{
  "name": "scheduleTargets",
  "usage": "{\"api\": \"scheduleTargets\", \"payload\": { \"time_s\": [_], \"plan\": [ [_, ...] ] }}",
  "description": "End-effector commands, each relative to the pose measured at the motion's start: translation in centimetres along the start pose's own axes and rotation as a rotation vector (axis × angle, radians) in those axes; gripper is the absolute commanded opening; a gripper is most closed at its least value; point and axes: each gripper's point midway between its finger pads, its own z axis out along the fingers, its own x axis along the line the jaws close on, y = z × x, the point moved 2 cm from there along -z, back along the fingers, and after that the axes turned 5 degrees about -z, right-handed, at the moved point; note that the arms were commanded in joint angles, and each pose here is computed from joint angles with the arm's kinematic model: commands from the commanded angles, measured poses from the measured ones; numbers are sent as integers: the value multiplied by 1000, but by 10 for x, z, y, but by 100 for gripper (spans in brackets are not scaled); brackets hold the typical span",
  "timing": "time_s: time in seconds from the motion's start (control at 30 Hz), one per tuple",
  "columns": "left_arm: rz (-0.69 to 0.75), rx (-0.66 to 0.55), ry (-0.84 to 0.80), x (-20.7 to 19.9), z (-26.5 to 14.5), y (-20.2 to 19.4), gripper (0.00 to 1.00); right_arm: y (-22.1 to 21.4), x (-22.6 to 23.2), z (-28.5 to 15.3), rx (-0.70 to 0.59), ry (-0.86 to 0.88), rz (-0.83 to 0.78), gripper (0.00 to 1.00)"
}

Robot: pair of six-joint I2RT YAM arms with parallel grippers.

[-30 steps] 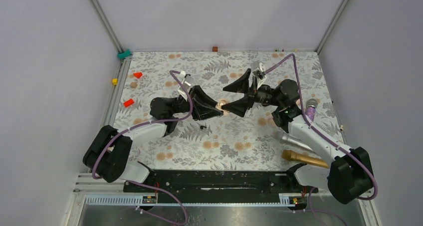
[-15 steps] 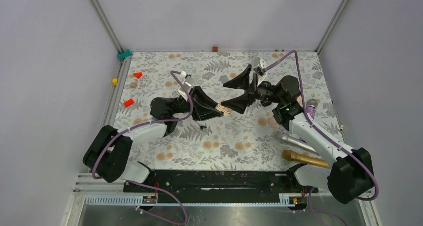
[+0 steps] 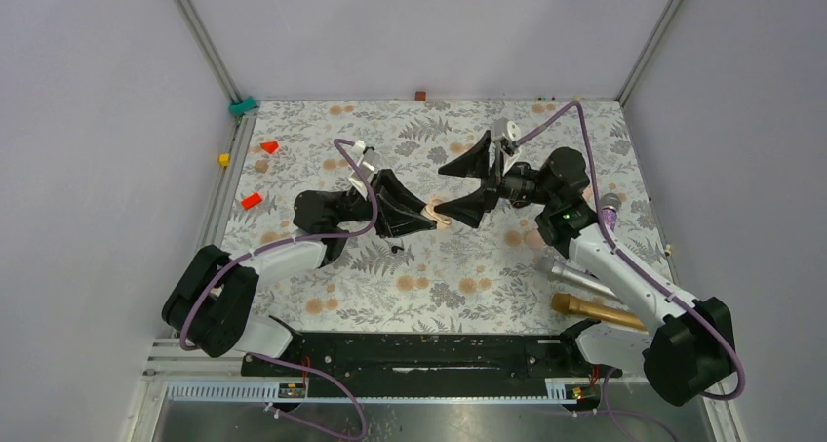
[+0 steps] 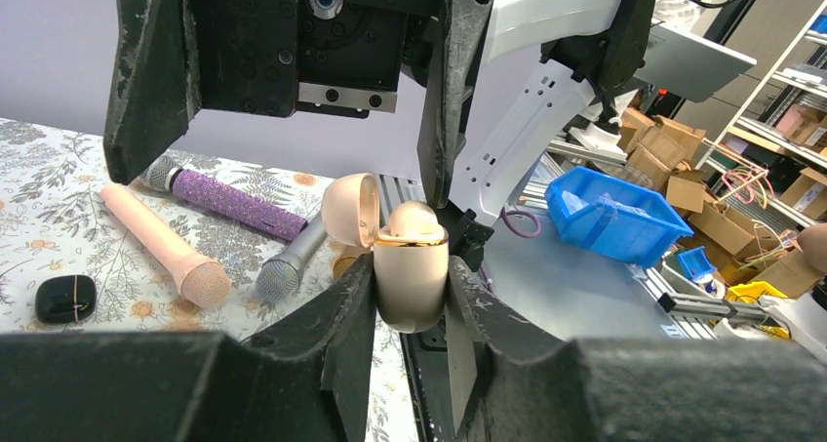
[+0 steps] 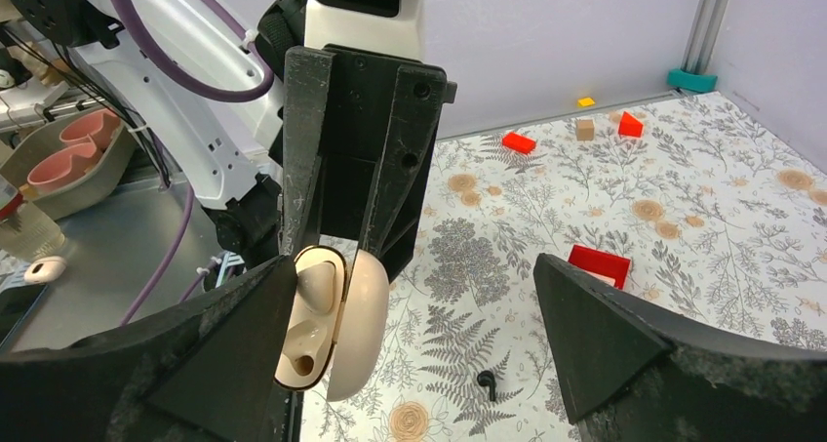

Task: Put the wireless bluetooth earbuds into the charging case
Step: Place the earbud in the charging case, then pick up the earbud from the center of the board.

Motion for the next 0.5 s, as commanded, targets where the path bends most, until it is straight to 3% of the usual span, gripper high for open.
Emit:
{"api": "scheduleTargets", "payload": {
  "time_s": [0.0, 0.13, 0.2, 0.33, 0.47],
  "plan": [
    [151, -30, -74, -23, 6, 24, 2, 26, 8, -2, -19, 29, -67, 100],
    [195, -43, -50, -21, -2, 35, 2, 67, 4, -9, -6, 3, -15, 100],
    [228, -58, -20, -17, -11, 45, 2, 78, -8, -17, 81, -88, 20, 99],
    [339, -104, 84, -7, -38, 68, 1, 62, -51, -50, 366, -363, -152, 100],
    [422, -141, 229, 6, -78, 93, 0, 26, -94, -66, 458, -547, -113, 99]
  ]
}}
